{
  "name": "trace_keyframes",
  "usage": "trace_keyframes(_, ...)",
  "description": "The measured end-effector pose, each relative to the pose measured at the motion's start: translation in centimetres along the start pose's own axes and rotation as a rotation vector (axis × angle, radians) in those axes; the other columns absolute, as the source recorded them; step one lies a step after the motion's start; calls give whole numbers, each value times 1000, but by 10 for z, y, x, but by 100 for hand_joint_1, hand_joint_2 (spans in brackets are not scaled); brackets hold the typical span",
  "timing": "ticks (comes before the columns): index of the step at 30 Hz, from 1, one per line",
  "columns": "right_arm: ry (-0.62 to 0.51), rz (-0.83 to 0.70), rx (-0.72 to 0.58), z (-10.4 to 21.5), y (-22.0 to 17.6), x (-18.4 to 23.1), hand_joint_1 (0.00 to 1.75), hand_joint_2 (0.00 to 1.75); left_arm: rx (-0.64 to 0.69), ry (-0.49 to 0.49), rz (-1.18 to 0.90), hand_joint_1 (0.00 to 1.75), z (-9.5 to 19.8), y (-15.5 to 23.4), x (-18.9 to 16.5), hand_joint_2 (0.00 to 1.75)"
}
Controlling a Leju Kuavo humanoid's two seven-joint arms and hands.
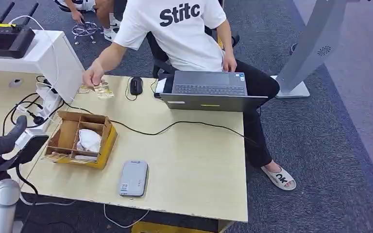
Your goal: Pass the card to the sensor for recognition and then transmit it.
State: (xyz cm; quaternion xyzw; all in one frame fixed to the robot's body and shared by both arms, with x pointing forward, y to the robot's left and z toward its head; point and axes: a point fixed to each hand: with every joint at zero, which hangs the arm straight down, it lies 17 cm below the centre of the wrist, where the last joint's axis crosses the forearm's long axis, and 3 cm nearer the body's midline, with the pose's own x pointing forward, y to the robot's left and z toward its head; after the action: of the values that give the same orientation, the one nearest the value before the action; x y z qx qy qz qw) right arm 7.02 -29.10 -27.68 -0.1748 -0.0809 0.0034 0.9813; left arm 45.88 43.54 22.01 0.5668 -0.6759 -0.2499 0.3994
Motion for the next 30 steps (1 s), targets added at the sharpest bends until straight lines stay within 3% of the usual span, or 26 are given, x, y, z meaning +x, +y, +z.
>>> trace_keyframes(9, -16, 23, -2, 0, 0, 3, 0, 175, 37, 94, 253, 0, -3, -35, 25, 175)
trace_keyframes(23, -23, 39, 1, 1, 1, 2, 0, 175, -29, 82, 267, 0, 5, -68, 53, 175)
trace_keyframes(24, -24, 40, 1, 1, 1, 2, 0, 175, -33, 74, 262, 56, 5, -69, 56, 175)
trace_keyframes(25, -27, 41, 1, 1, 1, 2, 0, 175, -39, 67, 257, 154, 6, -71, 59, 175)
trace_keyframes(27, -27, 42, 1, 1, 1, 2, 0, 175, -45, 64, 253, 154, 6, -73, 61, 175)
trace_keyframes(28, -27, 44, 1, 1, 1, 2, 0, 175, -49, 61, 249, 175, 7, -74, 61, 175)
trace_keyframes(30, -25, 46, 1, 1, 1, 0, 0, 175, -54, 61, 247, 175, 8, -76, 62, 175)
